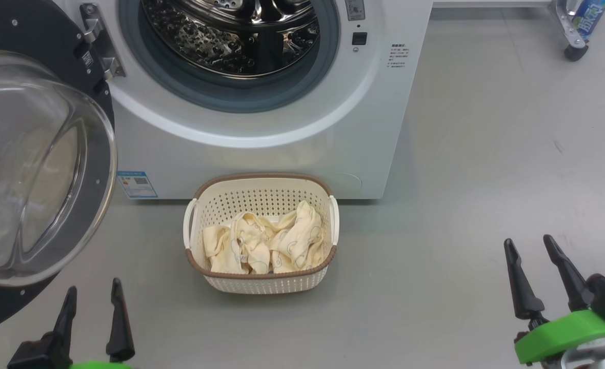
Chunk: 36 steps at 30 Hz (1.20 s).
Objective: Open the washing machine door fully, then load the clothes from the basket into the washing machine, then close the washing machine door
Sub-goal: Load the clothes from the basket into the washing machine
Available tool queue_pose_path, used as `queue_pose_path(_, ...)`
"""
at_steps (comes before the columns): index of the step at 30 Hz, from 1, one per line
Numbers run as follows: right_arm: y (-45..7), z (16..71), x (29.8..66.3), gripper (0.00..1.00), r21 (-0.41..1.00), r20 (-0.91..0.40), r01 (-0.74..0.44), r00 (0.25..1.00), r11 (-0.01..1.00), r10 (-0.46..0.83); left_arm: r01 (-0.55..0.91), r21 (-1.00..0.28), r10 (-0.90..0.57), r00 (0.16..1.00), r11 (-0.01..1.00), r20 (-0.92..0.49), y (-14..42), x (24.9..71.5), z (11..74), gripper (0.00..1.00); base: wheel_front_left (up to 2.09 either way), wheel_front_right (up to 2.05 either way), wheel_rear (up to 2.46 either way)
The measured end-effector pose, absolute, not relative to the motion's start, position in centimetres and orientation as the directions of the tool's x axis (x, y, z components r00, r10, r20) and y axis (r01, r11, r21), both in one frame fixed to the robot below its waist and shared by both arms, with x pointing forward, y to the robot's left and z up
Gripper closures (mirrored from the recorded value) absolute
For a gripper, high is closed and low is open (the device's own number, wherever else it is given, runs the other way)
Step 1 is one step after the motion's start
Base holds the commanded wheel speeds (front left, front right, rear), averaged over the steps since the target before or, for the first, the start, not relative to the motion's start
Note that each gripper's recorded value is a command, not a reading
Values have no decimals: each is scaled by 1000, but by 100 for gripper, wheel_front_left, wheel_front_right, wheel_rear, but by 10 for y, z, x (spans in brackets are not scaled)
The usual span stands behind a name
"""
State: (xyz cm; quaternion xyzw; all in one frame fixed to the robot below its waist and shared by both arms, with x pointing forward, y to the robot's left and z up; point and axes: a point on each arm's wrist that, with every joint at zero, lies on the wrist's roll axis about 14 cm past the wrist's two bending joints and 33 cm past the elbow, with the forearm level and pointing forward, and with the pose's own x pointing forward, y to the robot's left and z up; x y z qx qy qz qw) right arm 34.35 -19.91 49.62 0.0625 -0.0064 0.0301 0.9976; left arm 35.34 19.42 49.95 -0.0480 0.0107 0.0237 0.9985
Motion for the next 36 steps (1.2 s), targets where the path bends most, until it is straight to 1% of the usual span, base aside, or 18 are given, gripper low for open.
queue_pose_path(5,-198,493,345,0,125,6,-64,998,990,64,-56,-95,53,998,994,-30,196,353,497,0,122,-101,-21)
queue_pose_path(12,-196,490,347,0,126,-1,-69,998,990,70,-68,-102,65,997,992,-40,199,353,494,0,183,-153,-30)
queue_pose_path(18,-195,490,349,0,126,0,-72,997,989,73,-78,-113,77,997,990,-16,202,355,499,0,137,-115,-22)
queue_pose_path(23,-195,490,352,0,125,-1,-73,997,989,74,-82,-123,82,997,989,-5,202,360,501,0,52,-52,0)
queue_pose_path(36,-196,488,351,0,126,-7,-67,998,990,69,-80,-126,79,997,989,-13,199,359,497,0,1,-1,0)
